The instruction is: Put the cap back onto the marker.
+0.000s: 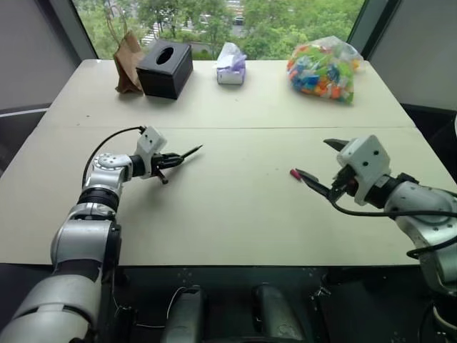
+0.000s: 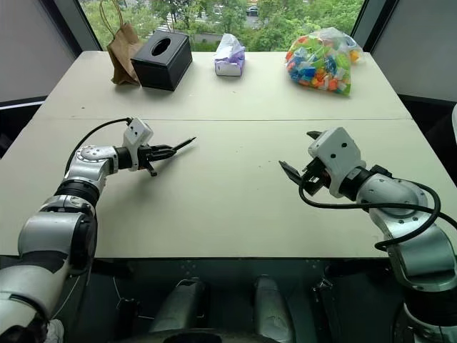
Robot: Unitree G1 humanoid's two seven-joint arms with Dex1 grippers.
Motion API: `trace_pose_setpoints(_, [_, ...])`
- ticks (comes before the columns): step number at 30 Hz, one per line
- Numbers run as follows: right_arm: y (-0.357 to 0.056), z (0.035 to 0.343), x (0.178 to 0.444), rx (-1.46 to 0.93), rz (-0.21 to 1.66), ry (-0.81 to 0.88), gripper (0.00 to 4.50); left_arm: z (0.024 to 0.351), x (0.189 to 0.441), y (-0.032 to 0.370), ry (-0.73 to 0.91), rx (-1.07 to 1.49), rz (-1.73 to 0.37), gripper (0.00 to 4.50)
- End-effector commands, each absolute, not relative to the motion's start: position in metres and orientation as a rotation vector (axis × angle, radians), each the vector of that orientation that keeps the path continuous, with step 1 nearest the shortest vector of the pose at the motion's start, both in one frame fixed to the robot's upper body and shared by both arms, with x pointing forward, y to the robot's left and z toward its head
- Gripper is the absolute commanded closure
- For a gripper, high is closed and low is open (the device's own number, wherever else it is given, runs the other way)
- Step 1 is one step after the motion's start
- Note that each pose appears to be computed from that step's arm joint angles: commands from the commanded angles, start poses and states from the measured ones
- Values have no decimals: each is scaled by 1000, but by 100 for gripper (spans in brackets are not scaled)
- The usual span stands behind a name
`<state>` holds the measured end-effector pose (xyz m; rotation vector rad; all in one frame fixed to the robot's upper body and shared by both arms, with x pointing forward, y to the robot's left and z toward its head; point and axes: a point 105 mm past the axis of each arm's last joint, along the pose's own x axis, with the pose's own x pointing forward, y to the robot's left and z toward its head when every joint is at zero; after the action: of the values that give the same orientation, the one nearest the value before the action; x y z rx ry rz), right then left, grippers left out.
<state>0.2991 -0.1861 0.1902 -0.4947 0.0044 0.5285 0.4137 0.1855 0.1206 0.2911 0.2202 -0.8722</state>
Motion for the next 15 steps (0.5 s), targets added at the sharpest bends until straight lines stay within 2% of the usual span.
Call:
trace_pose_setpoints(1, [-194, 184, 309, -451, 483, -27, 0, 145, 403, 181, 121, 296, -942, 447])
trace_pose_setpoints(10, [-200, 158, 336, -292, 509, 33, 0, 158, 352, 167, 78, 273, -993, 447])
trace_pose_setpoints(15, [-198, 146, 353, -243, 535, 64, 0, 164, 335, 163, 67, 266, -971, 447])
